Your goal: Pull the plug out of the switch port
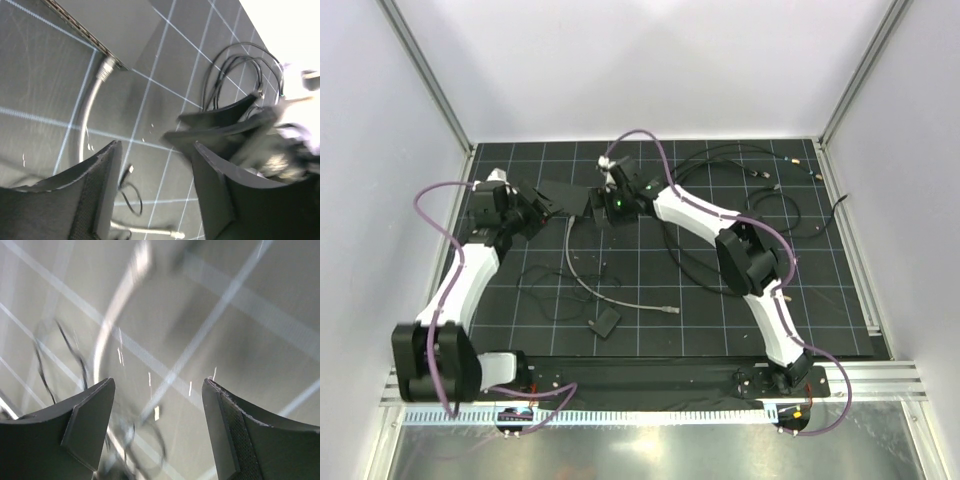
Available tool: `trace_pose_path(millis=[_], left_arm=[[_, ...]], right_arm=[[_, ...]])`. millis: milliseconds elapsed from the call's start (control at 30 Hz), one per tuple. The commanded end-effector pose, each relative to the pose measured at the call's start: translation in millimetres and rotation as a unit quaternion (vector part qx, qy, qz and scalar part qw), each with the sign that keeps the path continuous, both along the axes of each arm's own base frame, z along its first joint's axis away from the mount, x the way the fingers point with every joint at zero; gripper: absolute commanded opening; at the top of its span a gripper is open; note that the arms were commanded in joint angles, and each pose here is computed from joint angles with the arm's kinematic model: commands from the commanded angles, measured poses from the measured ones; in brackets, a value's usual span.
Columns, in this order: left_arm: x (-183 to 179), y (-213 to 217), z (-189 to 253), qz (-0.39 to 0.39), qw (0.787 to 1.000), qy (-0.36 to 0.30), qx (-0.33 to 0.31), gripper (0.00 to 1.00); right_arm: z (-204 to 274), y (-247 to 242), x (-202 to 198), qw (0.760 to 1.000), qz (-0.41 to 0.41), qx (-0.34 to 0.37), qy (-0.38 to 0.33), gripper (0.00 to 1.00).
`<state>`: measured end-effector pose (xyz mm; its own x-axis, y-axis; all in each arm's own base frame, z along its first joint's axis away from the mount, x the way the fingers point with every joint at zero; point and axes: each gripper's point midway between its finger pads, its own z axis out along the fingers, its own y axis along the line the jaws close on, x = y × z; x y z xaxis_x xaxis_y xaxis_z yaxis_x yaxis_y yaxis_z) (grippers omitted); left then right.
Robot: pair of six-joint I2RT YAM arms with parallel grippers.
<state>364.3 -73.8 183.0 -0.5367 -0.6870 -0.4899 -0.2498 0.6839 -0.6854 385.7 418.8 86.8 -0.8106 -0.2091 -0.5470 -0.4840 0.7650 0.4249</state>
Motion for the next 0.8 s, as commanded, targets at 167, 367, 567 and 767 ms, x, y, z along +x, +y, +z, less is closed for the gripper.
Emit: trace_pose_path(millis=[167, 367, 567, 767], left_arm=[[56, 3, -16, -0.023, 0.997, -0.069, -0.022, 0.62], [77, 5, -61, -0.035, 0.996, -0.045, -0.064, 0.64], [85, 10, -98, -0.036, 0.996, -0.026, -0.074, 0.59], [84, 9, -126, -0.033, 0.996, -0.007, -0.087, 0.57]], right_arm=[[35, 37, 92, 0.99, -0.017, 0.123, -0.066, 0.78], [22, 44, 107, 0.986, -0.01, 0.15, -0.077, 0.77], [16, 53, 113, 0.981, 0.003, 0.185, -0.059, 0.76], [4, 59, 121, 0.979, -0.011, 0.199, -0.048, 0.73]])
